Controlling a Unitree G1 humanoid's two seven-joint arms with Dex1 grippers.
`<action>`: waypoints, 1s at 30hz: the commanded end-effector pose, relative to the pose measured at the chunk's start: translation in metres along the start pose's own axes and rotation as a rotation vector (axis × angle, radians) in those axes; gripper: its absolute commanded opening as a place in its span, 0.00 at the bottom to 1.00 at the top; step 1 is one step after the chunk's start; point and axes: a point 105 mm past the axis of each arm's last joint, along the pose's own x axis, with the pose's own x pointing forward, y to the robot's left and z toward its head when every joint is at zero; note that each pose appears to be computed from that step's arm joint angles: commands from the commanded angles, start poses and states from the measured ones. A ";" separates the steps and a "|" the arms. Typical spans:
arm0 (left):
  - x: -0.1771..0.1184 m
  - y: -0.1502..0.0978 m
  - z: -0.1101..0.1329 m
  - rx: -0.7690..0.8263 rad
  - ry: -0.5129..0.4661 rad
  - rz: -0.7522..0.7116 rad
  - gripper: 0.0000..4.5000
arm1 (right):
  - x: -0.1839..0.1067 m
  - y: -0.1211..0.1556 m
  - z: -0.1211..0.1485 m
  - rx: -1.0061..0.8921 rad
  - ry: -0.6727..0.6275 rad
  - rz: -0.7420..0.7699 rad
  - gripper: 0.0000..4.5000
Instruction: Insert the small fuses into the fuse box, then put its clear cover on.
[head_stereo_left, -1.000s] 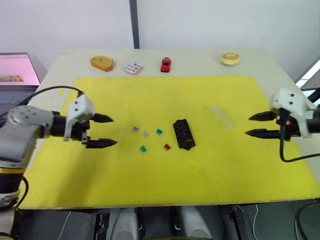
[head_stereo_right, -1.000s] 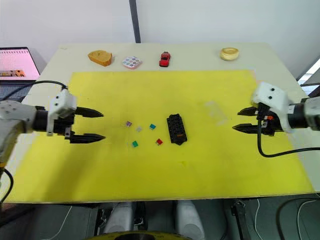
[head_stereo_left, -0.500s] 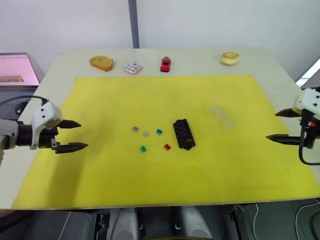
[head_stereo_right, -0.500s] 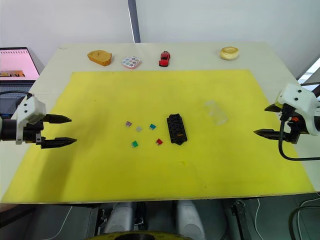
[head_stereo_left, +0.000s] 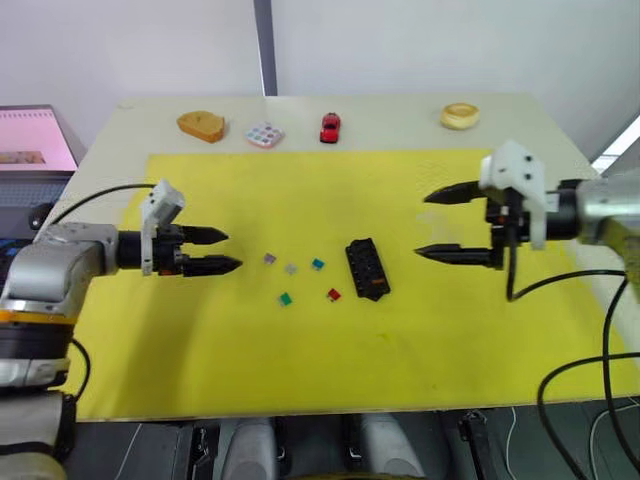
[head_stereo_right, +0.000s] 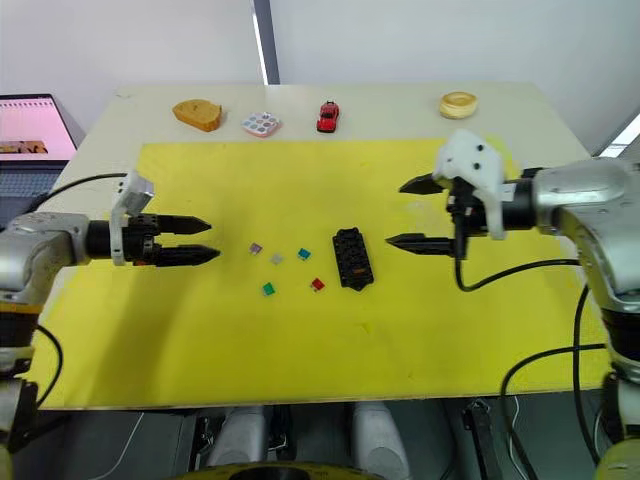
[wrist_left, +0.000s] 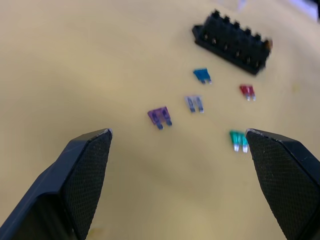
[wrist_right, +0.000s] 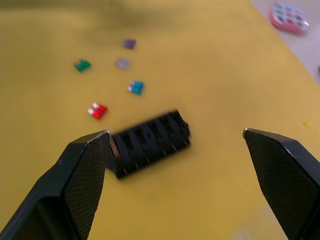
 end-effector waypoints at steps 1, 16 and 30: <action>0.006 0.002 -0.004 -0.128 -0.015 -0.021 0.94 | 0.011 0.010 0.017 -0.056 -0.042 0.029 1.00; 0.045 0.003 -0.010 -0.519 -0.104 -0.130 0.49 | 0.028 0.019 0.021 -0.056 -0.060 0.046 1.00; 0.048 0.016 -0.019 -0.531 -0.099 -0.096 0.49 | 0.026 0.023 0.019 -0.048 -0.042 0.049 1.00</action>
